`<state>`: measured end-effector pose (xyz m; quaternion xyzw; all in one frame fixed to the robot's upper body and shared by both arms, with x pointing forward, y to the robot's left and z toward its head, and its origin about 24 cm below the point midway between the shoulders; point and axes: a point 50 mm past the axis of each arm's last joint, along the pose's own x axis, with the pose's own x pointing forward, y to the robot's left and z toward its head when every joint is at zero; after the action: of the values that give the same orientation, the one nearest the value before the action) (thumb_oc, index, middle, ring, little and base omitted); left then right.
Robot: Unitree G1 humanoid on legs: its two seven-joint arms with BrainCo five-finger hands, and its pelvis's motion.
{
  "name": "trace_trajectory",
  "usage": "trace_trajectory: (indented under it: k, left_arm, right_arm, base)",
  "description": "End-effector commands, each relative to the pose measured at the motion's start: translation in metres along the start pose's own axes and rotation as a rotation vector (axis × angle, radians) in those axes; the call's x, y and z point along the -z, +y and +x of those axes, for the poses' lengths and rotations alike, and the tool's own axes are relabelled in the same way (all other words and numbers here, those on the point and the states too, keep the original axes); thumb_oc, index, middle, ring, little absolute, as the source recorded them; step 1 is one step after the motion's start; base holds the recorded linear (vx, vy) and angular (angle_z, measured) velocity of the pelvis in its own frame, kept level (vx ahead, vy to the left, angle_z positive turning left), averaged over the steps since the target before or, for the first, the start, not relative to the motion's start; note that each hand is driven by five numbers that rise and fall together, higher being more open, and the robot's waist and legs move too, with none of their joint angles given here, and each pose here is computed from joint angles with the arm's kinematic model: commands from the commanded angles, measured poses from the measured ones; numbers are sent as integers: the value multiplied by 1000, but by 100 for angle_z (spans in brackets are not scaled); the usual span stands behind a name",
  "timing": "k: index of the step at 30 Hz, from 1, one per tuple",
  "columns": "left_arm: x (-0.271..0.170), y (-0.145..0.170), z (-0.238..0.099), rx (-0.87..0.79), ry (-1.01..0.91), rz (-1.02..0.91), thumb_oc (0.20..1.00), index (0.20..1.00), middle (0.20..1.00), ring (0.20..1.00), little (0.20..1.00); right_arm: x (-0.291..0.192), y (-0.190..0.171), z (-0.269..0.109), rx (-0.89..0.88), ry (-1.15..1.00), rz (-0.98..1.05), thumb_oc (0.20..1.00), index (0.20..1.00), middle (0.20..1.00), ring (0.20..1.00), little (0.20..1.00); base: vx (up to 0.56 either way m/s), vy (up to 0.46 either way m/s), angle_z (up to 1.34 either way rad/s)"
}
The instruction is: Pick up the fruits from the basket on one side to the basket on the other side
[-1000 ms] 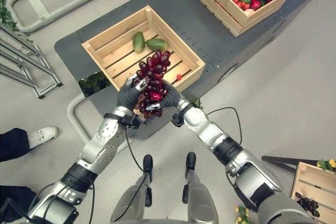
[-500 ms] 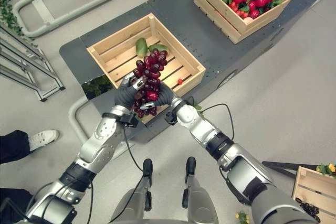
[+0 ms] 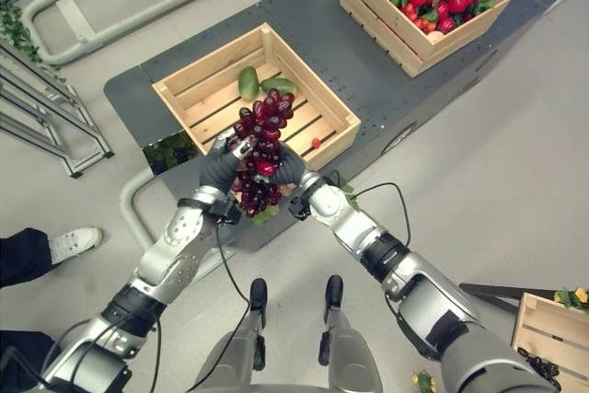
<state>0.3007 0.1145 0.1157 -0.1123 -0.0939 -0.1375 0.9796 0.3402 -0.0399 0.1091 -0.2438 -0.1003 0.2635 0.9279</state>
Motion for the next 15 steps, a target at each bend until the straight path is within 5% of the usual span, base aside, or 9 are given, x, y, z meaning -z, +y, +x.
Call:
trace_trajectory:
  k: [1, 10, 11, 12, 15]
  left_arm:
    - [-29, -58, 18, 242, -163, -53, 200, 200, 200, 200, 200]
    - [-26, -54, 17, 218, -151, -60, 200, 200, 200, 200, 200]
    - [-26, -53, 17, 214, -151, -65, 799, 799, 799, 799, 799]
    - [-26, -53, 17, 214, -151, -66, 1000, 1000, 1000, 1000, 1000]
    - [-25, -51, 16, 196, -152, -84, 1000, 1000, 1000, 1000, 1000]
  right_arm:
    - [-43, 21, 17, -37, -163, 74, 200, 200, 200, 200, 200]
    - [-33, 19, 12, -18, -133, 89, 200, 200, 200, 200, 200]
    - [-32, 18, 12, -14, -131, 93, 200, 200, 200, 200, 200]
    - [-32, 18, 12, -14, -131, 93, 200, 200, 200, 200, 200]
    - [-30, 17, 10, -2, -128, 101, 200, 200, 200, 200, 200]
  base:
    - [0, 0, 0]
    - [0, 0, 0]
    - [0, 0, 0]
    - [0, 0, 0]
    - [0, 0, 0]
